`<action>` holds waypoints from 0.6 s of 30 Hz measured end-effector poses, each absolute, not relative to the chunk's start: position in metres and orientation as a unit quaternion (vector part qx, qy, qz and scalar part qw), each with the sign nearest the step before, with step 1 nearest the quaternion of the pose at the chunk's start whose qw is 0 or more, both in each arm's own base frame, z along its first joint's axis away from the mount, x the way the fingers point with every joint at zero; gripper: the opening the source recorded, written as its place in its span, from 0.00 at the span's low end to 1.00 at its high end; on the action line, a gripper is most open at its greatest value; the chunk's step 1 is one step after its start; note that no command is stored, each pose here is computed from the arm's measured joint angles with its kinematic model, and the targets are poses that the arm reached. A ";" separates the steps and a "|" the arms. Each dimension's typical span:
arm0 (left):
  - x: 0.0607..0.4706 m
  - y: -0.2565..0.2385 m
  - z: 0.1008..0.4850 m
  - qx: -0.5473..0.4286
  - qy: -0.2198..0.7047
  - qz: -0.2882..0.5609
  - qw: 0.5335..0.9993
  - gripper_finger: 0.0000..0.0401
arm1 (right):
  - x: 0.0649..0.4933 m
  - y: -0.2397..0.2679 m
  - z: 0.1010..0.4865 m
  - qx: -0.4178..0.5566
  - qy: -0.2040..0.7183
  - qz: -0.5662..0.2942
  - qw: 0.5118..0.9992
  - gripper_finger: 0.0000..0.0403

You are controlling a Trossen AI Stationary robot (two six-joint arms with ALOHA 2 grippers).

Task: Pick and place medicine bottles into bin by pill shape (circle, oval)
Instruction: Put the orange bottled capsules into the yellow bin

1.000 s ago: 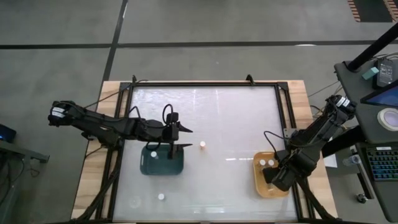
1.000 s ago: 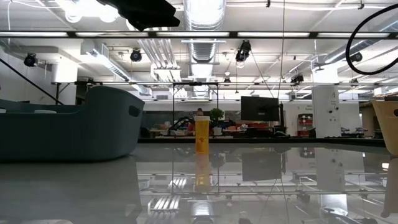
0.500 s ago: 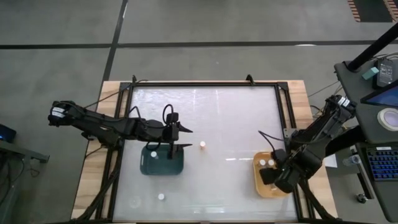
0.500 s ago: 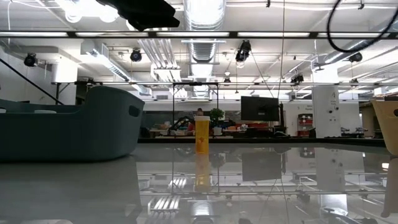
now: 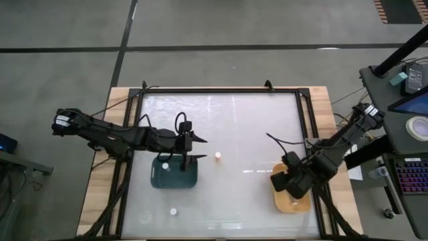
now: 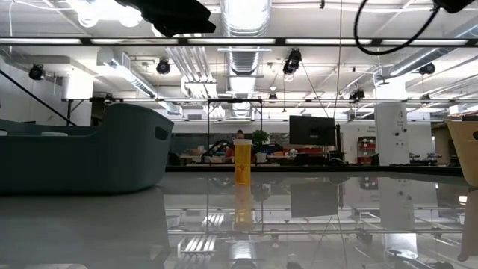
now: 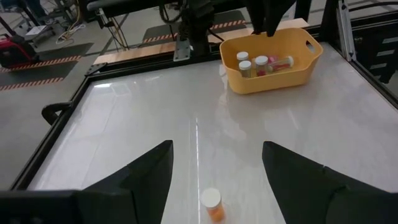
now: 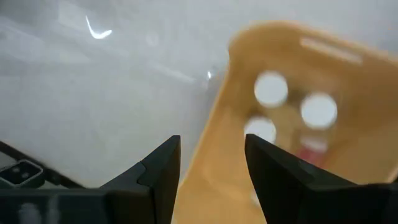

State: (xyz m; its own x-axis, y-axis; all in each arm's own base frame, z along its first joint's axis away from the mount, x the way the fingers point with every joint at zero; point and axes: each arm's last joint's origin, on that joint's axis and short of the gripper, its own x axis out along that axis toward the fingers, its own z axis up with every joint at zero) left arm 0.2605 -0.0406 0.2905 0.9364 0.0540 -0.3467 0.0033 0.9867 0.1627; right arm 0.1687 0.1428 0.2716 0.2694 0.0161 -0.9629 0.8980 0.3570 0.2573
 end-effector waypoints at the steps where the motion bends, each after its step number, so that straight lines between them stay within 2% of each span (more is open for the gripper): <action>1: 0.261 -0.041 0.290 0.081 0.179 0.013 0.981 0.58 | 0.171 0.140 0.272 0.448 0.499 -0.335 0.662 0.43; 9: 0.266 -0.041 0.283 0.084 0.192 0.012 0.978 0.58 | 0.186 0.121 0.273 0.365 0.465 -0.324 0.739 0.41; 18: 0.267 -0.042 0.282 0.084 0.193 0.012 0.978 0.58 | 0.201 0.115 0.268 0.161 0.337 -0.297 0.879 0.40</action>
State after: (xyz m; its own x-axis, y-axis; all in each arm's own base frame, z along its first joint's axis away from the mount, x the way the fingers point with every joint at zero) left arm 0.2670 -0.0417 0.2821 0.9254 0.0564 -0.3747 0.0085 0.9855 0.1693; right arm 0.2013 0.1154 0.2684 0.5964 -0.4134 -0.6880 0.6310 0.7713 0.0836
